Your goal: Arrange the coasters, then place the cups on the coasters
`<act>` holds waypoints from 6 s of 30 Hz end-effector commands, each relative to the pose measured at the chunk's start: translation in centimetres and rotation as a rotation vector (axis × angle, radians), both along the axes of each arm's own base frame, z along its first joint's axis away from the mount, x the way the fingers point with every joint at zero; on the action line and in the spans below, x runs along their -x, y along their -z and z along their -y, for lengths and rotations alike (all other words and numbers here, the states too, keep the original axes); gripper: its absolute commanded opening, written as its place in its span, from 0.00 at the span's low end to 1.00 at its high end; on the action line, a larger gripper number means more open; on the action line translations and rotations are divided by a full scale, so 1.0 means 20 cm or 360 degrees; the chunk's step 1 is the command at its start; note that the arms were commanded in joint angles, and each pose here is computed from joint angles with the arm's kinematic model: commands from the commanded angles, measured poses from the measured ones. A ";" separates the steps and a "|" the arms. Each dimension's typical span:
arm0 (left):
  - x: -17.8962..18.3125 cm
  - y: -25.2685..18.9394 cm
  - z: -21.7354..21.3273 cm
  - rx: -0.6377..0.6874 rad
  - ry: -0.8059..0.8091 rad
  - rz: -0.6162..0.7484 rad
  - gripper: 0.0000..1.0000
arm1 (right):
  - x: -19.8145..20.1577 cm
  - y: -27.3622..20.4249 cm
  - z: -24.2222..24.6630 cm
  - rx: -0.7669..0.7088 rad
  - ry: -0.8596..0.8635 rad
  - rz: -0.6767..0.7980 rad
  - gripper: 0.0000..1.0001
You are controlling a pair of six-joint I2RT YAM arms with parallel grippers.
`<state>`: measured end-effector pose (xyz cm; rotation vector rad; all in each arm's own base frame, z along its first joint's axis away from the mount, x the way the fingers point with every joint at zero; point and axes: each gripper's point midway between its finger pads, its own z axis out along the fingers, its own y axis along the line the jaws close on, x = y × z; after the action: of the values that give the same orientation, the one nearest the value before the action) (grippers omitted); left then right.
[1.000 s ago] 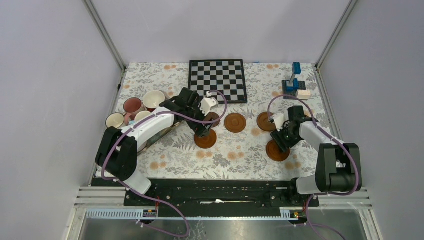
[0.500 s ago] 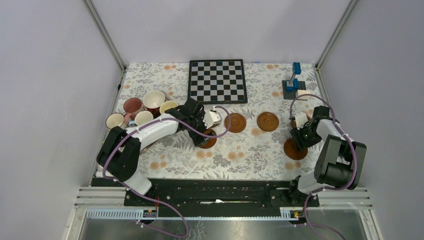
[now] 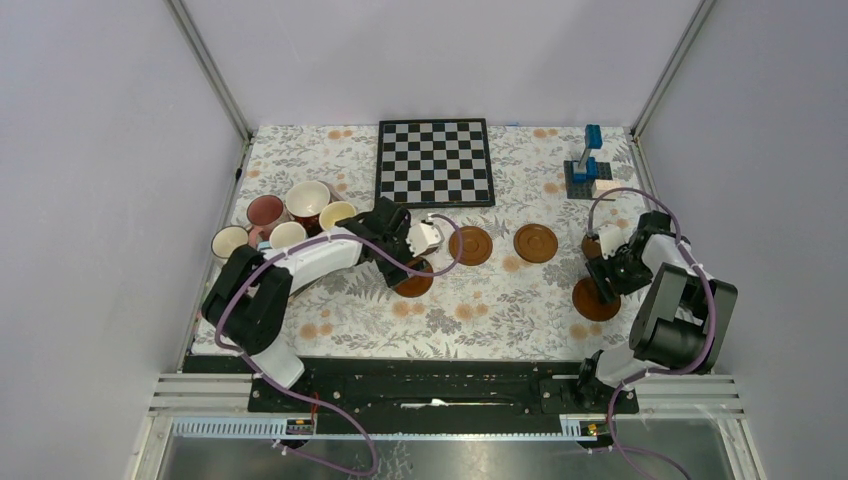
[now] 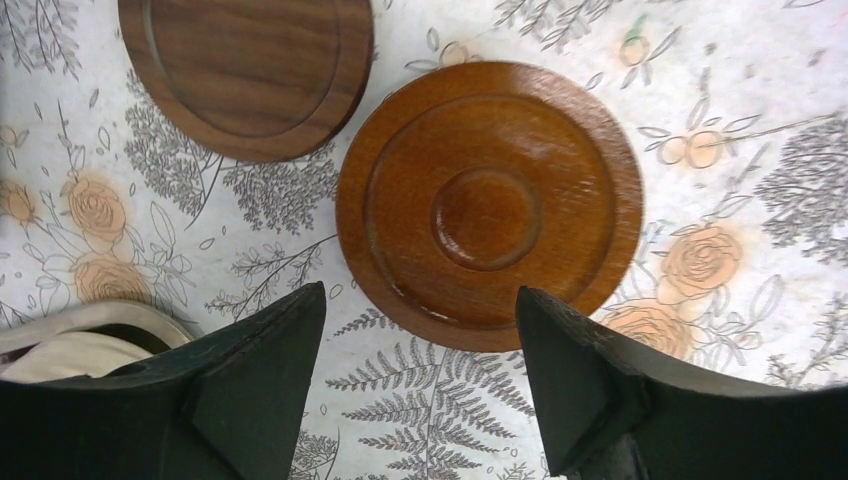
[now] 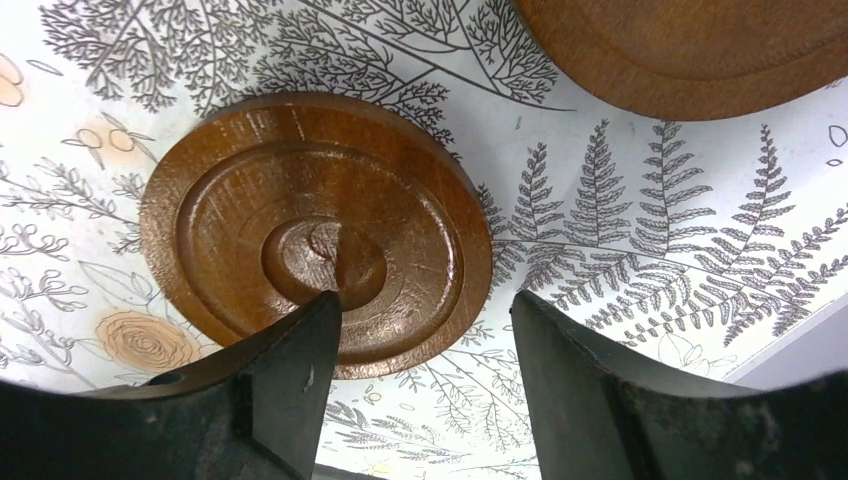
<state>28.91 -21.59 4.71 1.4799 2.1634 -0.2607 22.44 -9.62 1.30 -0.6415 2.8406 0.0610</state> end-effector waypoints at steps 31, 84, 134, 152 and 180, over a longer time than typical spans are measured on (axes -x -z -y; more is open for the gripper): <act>0.27 0.13 0.46 0.0040 0.0365 -0.0152 0.39 | -0.03 -0.04 -0.01 -0.0040 0.0077 0.0022 0.69; 0.34 0.14 1.70 0.0551 0.0626 -0.0096 0.40 | -0.14 -0.01 0.33 -0.0052 0.0274 0.0037 0.62; 0.25 -0.64 1.65 0.0869 0.0525 0.0062 0.64 | -0.10 -0.05 0.17 -0.0276 0.0218 0.0017 0.63; -0.24 -0.44 0.52 0.0499 -0.0140 0.0031 0.68 | -0.21 -0.32 0.15 -0.0348 0.0246 0.0143 0.84; -0.67 0.02 0.17 0.0292 -0.0378 -0.0109 0.43 | -0.30 -0.70 -0.28 -0.0645 0.0180 0.0395 0.96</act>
<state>41.83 -23.91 3.67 1.0941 2.3122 -0.3247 28.69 -5.84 14.19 -0.3986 2.5546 0.4102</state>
